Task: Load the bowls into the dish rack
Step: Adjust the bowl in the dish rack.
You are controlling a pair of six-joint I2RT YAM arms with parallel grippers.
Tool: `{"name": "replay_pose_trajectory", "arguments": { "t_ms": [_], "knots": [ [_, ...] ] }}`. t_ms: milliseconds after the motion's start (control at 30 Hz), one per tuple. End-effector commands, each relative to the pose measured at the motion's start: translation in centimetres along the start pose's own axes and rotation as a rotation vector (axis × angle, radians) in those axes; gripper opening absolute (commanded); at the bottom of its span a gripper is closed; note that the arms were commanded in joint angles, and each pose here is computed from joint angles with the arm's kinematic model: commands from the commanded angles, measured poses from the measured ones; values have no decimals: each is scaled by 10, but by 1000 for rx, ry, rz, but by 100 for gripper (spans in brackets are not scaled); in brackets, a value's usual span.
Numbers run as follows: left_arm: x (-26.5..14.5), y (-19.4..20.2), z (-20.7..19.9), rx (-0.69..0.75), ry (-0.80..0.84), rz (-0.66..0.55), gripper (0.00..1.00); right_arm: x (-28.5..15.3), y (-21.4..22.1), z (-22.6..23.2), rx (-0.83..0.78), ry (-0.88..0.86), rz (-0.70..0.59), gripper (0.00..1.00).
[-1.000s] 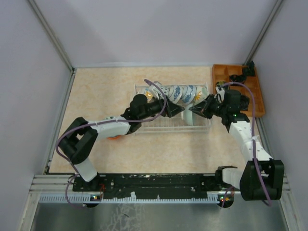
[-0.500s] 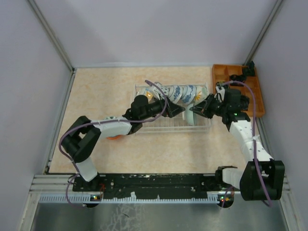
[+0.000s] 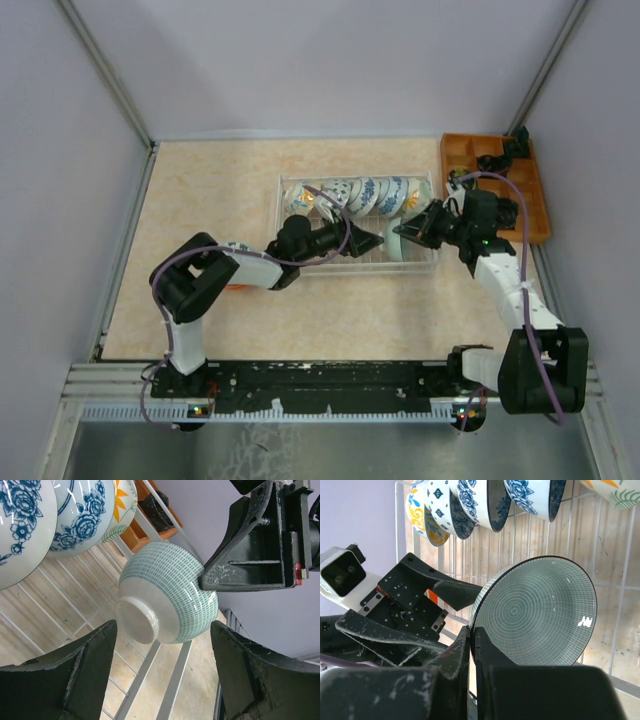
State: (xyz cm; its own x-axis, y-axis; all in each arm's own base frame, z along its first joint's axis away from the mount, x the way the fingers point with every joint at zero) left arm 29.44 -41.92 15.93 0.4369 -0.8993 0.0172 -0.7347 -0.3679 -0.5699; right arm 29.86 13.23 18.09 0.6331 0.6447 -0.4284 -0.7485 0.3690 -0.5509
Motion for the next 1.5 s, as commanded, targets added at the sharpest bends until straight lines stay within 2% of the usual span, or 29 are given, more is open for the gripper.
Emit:
{"name": "replay_pose_trajectory", "arguments": {
  "t_ms": [0,400,1233,1467],
  "knots": [
    [5,-4,-12,23,69,-42,82,-2,8,4,-19,-47,28,0],
    [21,10,-2,28,71,-9,83,-3,13,-1,-16,-56,38,0],
    [36,21,-16,29,116,31,84,-6,21,-12,4,-55,50,0],
    [35,19,-16,46,97,26,84,-5,17,-4,7,-104,38,0]
  ]
}}
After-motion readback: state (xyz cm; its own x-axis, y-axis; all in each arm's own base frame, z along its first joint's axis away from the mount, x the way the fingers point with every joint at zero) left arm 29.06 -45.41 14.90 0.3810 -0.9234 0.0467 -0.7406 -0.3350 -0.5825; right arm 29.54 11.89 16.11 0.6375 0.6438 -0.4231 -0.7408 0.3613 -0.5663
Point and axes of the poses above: each gripper's point midway between its finger pads, its own x axis out along the fingers, its own z axis along the line the jaws close on, y = z × x, the point moved 1 cm from there along -x, back along the fingers, and after that the axes turned 11 degrees about -x, right-handed, at the moved point
